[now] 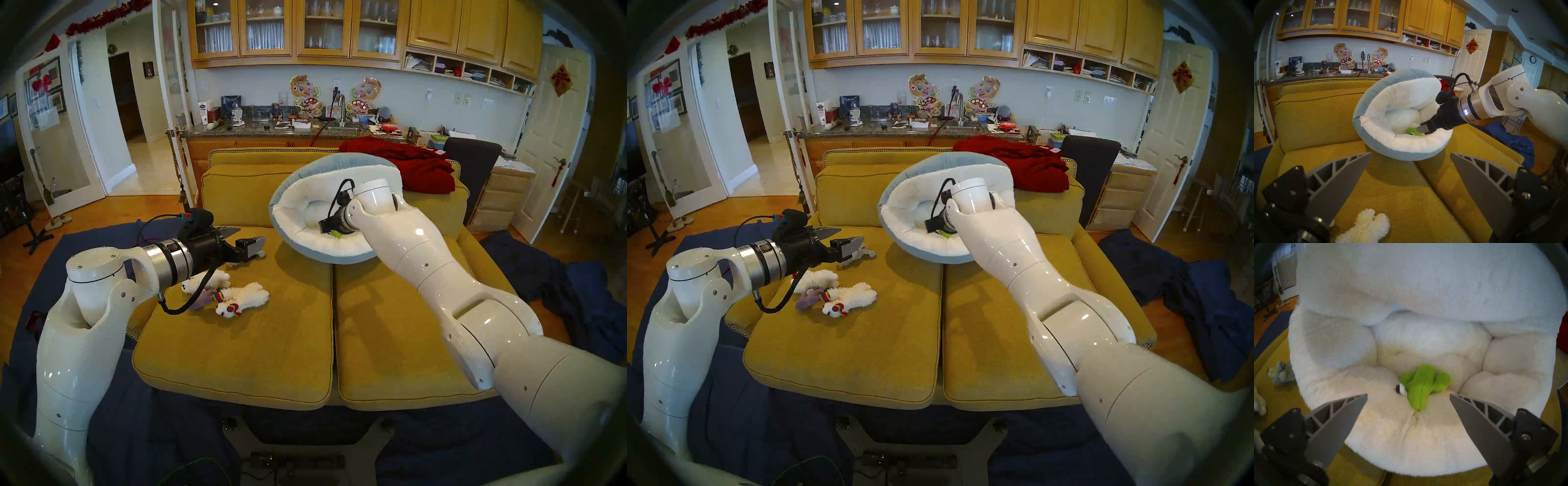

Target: Put toys into dog bed

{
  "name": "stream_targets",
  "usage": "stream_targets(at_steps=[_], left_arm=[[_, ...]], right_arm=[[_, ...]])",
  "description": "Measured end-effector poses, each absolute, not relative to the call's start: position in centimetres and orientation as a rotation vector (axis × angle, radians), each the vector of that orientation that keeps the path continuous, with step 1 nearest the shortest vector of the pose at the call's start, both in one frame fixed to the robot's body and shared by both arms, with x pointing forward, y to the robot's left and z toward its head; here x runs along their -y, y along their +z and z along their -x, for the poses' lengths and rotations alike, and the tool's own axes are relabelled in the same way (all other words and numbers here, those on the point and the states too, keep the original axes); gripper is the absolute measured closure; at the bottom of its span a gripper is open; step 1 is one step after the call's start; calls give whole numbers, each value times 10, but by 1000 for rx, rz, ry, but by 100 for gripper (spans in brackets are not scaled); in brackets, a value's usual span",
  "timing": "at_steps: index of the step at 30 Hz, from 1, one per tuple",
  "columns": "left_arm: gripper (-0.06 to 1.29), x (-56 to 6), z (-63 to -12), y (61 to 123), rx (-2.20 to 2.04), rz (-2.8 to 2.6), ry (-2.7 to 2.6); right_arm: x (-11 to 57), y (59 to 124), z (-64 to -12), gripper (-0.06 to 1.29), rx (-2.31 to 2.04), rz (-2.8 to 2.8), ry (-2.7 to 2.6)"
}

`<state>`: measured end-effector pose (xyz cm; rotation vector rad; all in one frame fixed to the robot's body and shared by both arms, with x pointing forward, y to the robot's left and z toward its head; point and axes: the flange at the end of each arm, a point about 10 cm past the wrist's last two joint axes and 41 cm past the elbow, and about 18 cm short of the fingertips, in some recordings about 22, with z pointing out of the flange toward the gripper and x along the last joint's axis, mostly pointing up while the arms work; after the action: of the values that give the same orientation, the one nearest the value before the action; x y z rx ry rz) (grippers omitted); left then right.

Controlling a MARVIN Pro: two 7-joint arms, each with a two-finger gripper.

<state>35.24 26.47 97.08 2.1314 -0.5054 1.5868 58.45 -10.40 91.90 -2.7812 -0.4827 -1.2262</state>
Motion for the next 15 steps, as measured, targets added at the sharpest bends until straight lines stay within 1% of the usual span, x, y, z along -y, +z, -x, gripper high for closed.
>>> stream_targets(at_steps=[7, 15], left_arm=[[-2, -265, -352, 968, 502, -2138, 1577], [-2, -266, -352, 965, 496, -2147, 1565]], right_arm=[[114, 912, -570, -2, 483, 2749, -1154], [123, 918, -560, -2, 480, 2678, -1163]])
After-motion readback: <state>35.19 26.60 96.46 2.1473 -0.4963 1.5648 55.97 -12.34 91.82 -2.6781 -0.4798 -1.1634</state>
